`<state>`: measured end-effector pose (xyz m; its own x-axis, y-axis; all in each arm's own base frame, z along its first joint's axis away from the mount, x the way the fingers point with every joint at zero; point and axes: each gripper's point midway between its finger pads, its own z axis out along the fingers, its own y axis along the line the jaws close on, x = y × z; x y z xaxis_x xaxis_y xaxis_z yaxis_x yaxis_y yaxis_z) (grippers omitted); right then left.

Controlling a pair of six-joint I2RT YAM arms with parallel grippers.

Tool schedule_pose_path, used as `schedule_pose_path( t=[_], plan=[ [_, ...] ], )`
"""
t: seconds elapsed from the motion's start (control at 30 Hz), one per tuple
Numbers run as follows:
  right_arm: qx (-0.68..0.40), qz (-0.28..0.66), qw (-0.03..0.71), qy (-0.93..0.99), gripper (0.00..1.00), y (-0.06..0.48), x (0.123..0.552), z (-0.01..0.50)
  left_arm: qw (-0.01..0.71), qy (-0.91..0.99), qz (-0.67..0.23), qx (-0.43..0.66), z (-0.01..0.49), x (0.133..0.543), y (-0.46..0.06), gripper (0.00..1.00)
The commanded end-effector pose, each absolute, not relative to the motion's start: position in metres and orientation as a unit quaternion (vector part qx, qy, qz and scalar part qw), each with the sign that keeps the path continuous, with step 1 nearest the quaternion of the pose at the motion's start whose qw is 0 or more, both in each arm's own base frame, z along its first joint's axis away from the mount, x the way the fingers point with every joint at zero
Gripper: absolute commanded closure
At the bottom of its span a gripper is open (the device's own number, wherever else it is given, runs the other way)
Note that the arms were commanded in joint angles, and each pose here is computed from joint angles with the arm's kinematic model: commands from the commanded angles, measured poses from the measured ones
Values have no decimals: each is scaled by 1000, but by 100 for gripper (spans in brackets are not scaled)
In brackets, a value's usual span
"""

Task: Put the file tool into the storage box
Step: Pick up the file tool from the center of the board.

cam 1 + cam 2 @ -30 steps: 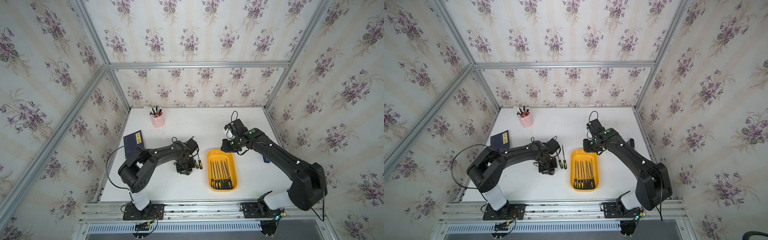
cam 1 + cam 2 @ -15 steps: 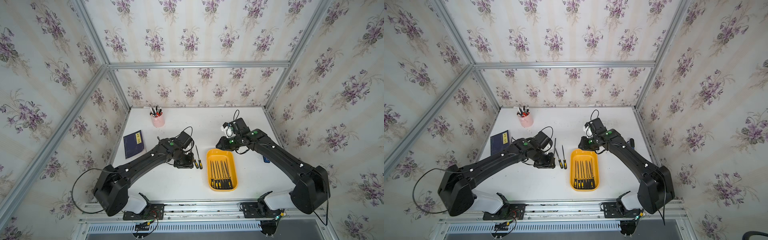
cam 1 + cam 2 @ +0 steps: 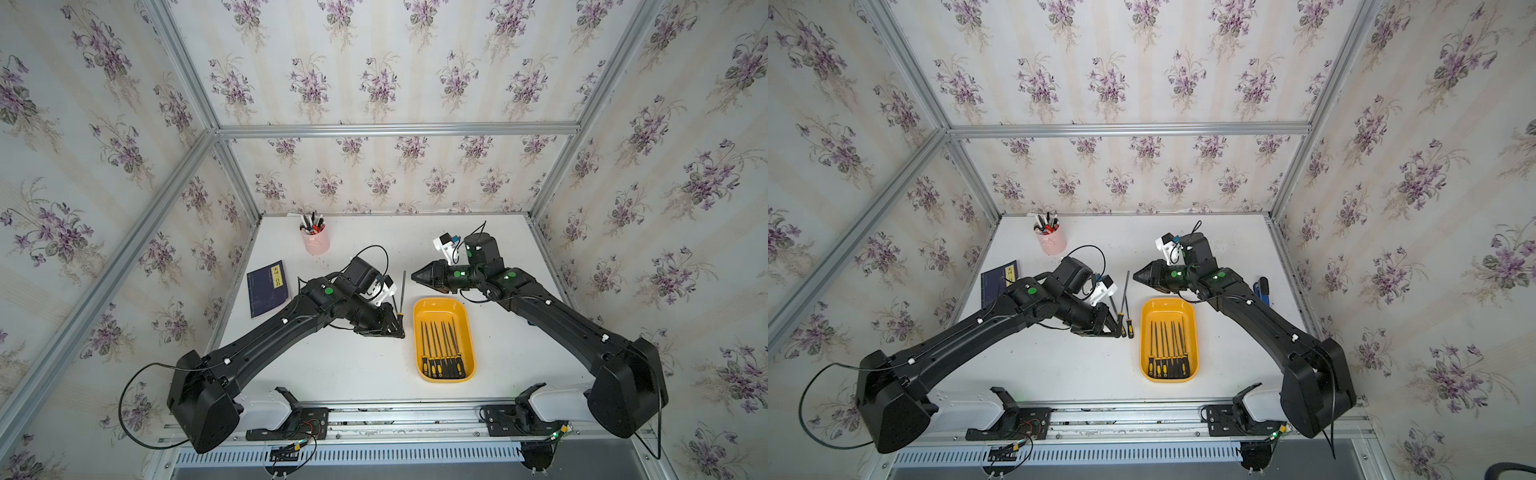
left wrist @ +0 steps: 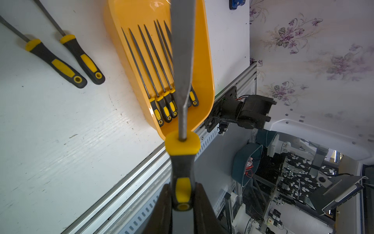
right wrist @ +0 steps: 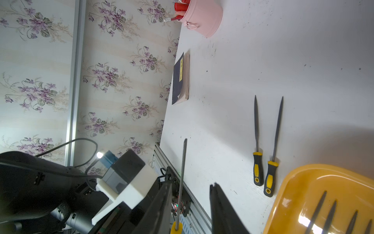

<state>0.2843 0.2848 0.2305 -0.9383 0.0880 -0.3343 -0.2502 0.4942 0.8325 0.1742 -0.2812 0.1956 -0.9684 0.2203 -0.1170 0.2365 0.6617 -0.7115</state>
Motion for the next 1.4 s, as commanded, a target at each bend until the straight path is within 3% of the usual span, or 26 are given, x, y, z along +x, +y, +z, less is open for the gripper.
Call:
schedule_pose_path(
  t=[0.0,0.4,0.67,0.77,0.83,0.87,0.93,1.13,1.37],
  plan=[
    [-50,517,181,835,63,291,289,241,15,901,-410,143,202,176,-289,96],
    [-48,486,166,857,66,300,303,221,11,899,-412,145,199,176,-296,96],
    [-65,468,153,868,99,311,297,214,9,901,-410,141,196,176,-296,96],
    [-63,456,154,874,100,308,297,213,9,901,-410,140,195,178,-297,94],
    [-60,439,155,883,100,303,298,210,9,904,-405,136,194,180,-296,85],
    [-57,422,154,892,100,299,298,207,9,905,-403,134,193,181,-296,74],
    [-56,382,155,910,100,288,299,199,11,909,-397,129,193,182,-293,39],
    [-57,250,145,956,100,237,290,175,20,916,-387,103,191,190,-277,1],
    [-54,175,107,977,100,197,282,140,19,922,-376,87,184,196,-265,0]
  ],
)
